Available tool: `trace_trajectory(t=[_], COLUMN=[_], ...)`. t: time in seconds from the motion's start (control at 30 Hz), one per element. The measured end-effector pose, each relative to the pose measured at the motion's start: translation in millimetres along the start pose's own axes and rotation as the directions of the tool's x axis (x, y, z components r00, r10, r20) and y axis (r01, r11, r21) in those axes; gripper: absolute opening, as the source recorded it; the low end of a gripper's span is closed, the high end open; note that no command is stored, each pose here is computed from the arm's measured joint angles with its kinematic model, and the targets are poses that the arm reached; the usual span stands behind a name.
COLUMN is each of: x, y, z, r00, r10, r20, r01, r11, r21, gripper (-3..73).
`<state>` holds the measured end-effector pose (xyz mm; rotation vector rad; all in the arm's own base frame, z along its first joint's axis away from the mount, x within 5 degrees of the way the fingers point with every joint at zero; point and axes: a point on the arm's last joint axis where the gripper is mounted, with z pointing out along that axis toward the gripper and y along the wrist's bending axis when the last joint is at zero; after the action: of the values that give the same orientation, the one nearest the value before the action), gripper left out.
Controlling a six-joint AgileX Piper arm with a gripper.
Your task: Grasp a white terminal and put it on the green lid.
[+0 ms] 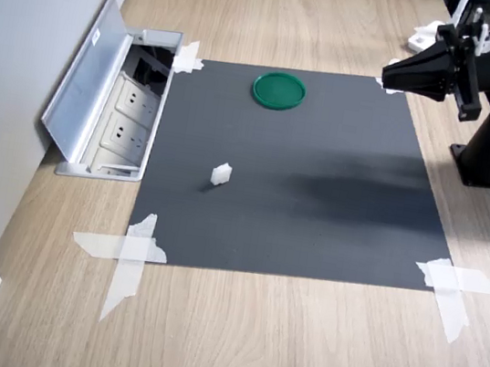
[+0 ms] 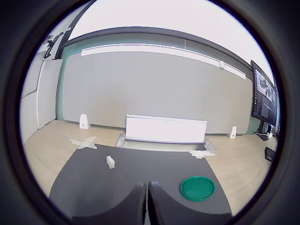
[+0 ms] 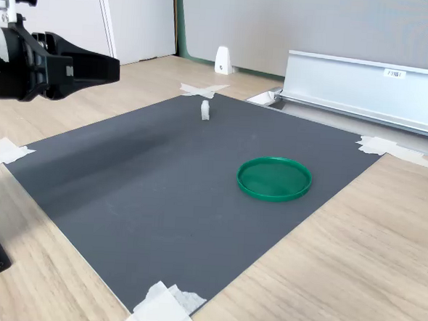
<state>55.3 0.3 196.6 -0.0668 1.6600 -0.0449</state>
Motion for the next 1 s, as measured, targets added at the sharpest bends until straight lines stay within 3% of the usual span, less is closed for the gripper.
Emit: trace_trajectory(t=[1.0], x=[-1.2], y=[0.1], z=[3.2], r00=[1.0], r10=[0.013], r20=[-0.007], r01=[-0.013], r11=[1.0], r21=[-0.003], gripper=[-0.9])
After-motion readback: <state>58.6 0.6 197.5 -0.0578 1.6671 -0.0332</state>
